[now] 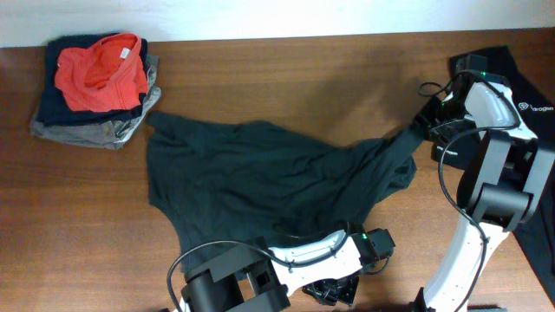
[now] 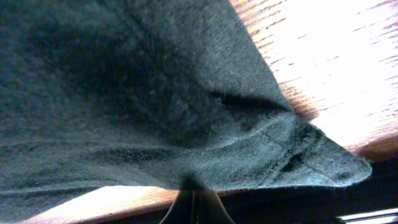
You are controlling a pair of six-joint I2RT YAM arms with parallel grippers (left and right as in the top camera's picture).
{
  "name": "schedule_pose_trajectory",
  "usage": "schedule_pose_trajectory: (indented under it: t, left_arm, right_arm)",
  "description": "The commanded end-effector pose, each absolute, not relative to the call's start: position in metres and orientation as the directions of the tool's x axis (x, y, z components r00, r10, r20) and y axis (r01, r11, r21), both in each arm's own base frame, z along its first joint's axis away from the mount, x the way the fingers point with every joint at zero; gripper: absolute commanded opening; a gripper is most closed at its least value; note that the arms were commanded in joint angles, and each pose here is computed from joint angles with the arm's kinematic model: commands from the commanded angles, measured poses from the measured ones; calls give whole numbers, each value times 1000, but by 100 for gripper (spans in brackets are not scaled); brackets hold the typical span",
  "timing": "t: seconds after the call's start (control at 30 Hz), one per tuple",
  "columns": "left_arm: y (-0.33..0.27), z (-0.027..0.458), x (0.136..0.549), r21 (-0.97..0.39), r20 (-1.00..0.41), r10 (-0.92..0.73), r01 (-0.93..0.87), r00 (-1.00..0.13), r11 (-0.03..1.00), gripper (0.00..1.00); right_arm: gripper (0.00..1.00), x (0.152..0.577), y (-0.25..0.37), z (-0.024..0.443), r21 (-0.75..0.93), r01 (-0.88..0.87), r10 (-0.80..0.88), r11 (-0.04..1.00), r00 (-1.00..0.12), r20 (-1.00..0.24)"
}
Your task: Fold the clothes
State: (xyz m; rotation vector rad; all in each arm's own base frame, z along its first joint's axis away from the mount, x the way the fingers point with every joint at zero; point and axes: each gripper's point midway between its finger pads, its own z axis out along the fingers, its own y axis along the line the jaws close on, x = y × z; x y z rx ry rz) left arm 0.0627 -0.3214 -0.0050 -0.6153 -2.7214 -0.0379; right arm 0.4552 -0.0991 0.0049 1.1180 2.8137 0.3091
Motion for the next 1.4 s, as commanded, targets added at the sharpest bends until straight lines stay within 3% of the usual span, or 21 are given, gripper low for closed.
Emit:
schedule_pose_trajectory:
  t: [0.0, 0.23, 0.5, 0.7, 0.73, 0.77, 0.83, 0.87, 1.0, 1.37]
  left_arm:
    - [-315, -21, 63, -11, 355, 406, 430, -842, 903, 1]
    - [-308, -16, 70, -11, 376, 424, 453, -824, 891, 1]
    - [-300, 20, 112, 102, 250, 439, 475, -863, 874, 1]
    - [-318, 53, 133, 8, 158, 461, 468, -873, 884, 1]
    - [-319, 53, 135, 4, 154, 459, 465, -875, 885, 11]
    - [-321, 52, 136, -1, 147, 460, 465, -875, 885, 29]
    - [-326, 51, 135, -14, 140, 466, 469, -873, 883, 75]
    - [-328, 50, 132, -25, 143, 470, 472, -871, 881, 83]
    - [-338, 49, 113, -90, 192, 483, 474, -855, 876, 86]
    - [-331, 18, 77, -15, 302, 363, 376, -882, 926, 84]
  right_arm:
    - [41, 447, -94, -19, 162, 686, 692, 710, -721, 20]
    - [4, 442, -96, -16, 146, 695, 698, 704, -715, 35]
    - [4, 448, -112, 36, 165, 711, 721, 683, -693, 1]
    - [4, 452, -122, 102, 190, 657, 679, 729, -730, -80]
    - [4, 452, -122, 107, 190, 648, 670, 737, -738, -82]
    - [4, 451, -122, 109, 187, 643, 664, 743, -743, -82]
    - [4, 449, -122, 108, 181, 644, 663, 744, -745, -76]
    - [4, 448, -122, 108, 177, 644, 663, 744, -745, -75]
    - [4, 449, -122, 108, 179, 644, 664, 744, -744, -79]
    - [4, 453, -124, 109, 186, 641, 663, 745, -742, -97]
